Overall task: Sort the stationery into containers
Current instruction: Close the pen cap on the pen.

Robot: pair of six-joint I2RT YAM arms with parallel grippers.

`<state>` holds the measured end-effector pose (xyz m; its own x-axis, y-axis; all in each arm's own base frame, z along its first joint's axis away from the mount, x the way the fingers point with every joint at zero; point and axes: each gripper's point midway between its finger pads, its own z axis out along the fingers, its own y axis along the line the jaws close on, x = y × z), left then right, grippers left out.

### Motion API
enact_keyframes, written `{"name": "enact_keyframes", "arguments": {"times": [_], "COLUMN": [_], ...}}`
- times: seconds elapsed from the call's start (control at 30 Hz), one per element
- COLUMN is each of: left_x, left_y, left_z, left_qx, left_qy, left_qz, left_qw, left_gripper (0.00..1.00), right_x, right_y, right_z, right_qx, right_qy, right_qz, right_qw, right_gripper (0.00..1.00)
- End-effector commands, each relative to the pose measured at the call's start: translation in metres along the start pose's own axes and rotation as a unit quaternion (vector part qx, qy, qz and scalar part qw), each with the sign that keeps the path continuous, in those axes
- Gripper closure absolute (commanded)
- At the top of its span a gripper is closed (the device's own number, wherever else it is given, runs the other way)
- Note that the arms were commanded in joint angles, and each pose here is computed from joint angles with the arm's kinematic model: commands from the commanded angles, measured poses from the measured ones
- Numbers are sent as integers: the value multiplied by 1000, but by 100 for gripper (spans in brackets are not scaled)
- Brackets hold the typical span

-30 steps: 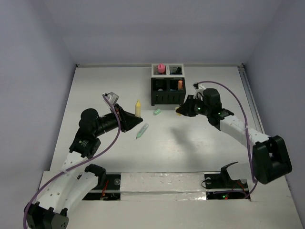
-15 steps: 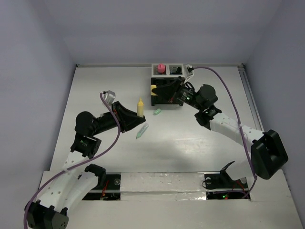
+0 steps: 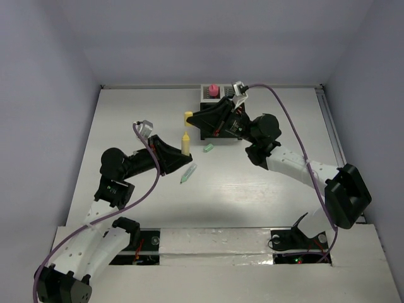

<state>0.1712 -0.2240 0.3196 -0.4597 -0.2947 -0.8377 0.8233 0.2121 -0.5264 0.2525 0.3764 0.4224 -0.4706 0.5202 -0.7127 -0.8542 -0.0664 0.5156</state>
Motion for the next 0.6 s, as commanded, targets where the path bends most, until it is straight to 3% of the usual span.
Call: {"name": "enact_keyframes", "arguments": {"times": [0.0,0.57], "left_x": [-9,-13], "left_y": [-8,-6], "left_z": [-1,-3], "left_qx": [15,4], "left_qy": [-16,-25], "left_qz": [26,35], "left_qw": [999,999], "left_gripper": [100,100], "right_x": [-18,11], "right_y": [36,28], "right_z": [9,6], "right_qx": [-59,-56], "right_qy": [-24,6], "right_qz": [-25,-12], "right_qw": [998,998], "right_gripper": [100,100]}}
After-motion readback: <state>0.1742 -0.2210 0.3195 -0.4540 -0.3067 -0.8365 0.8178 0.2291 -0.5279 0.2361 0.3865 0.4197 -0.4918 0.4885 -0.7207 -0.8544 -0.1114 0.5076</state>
